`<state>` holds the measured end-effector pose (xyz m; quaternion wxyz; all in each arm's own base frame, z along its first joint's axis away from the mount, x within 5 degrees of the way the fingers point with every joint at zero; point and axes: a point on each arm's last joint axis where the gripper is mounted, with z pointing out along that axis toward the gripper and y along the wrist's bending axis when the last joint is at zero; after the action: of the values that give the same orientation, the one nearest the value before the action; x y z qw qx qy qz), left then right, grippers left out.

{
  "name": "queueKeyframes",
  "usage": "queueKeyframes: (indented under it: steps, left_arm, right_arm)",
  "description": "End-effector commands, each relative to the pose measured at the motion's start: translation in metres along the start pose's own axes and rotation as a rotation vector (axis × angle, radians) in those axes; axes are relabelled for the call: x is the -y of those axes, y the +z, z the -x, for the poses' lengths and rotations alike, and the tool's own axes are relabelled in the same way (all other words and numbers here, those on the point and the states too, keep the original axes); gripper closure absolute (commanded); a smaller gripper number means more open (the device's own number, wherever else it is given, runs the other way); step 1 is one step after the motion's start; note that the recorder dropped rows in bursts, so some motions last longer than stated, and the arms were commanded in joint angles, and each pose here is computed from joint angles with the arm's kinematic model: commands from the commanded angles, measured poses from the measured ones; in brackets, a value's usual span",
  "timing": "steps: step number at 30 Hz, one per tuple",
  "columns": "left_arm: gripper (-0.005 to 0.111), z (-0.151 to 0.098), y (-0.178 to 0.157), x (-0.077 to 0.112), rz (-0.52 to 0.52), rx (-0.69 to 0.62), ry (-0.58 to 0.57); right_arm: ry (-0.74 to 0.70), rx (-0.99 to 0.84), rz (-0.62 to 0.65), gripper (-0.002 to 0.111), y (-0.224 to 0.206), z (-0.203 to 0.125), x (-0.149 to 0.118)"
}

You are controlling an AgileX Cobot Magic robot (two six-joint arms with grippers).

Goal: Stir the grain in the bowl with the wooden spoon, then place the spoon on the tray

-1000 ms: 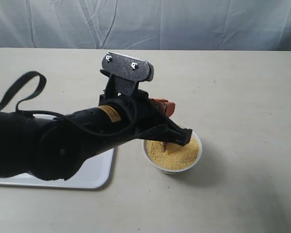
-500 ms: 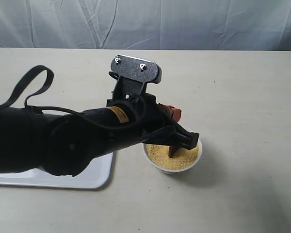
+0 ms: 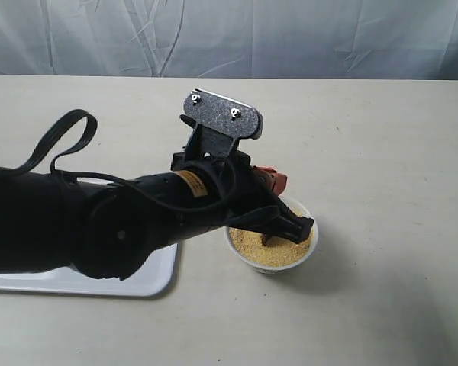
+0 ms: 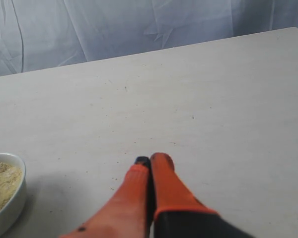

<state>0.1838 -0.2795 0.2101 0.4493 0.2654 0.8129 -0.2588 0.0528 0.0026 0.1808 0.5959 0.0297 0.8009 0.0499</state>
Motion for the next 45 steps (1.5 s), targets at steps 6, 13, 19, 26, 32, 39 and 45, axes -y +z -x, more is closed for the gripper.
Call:
queueKeyframes:
  steps: [6, 13, 19, 26, 32, 39, 45]
  left_arm:
    - [0.107, 0.029, -0.025, -0.014, 0.016, 0.085, -0.093]
    - [0.107, 0.034, -0.026, -0.047, 0.089, 0.059, -0.146]
    - [0.107, 0.033, -0.025, -0.051, 0.094, 0.034, -0.156]
    - [0.107, 0.032, -0.025, -0.051, 0.087, 0.021, -0.202]
    - [0.107, 0.024, -0.02, -0.051, 0.085, -0.026, -0.207]
    - [0.107, 0.014, -0.011, -0.052, 0.091, -0.084, -0.241]
    - [0.107, 0.012, -0.012, -0.05, 0.086, -0.102, -0.272]
  right_arm:
    - [-0.005, 0.014, -0.006, 0.108, 0.0, 0.0, 0.001]
    - [-0.005, 0.014, -0.006, 0.108, 0.0, 0.0, 0.001]
    - [-0.005, 0.012, -0.006, 0.108, 0.0, 0.0, 0.001]
    - [-0.005, 0.012, -0.006, 0.108, 0.0, 0.0, 0.001]
    - [-0.005, 0.012, -0.006, 0.108, 0.0, 0.0, 0.001]
    - [-0.005, 0.014, -0.006, 0.108, 0.0, 0.0, 0.001]
    - [-0.005, 0.014, -0.006, 0.108, 0.0, 0.0, 0.001]
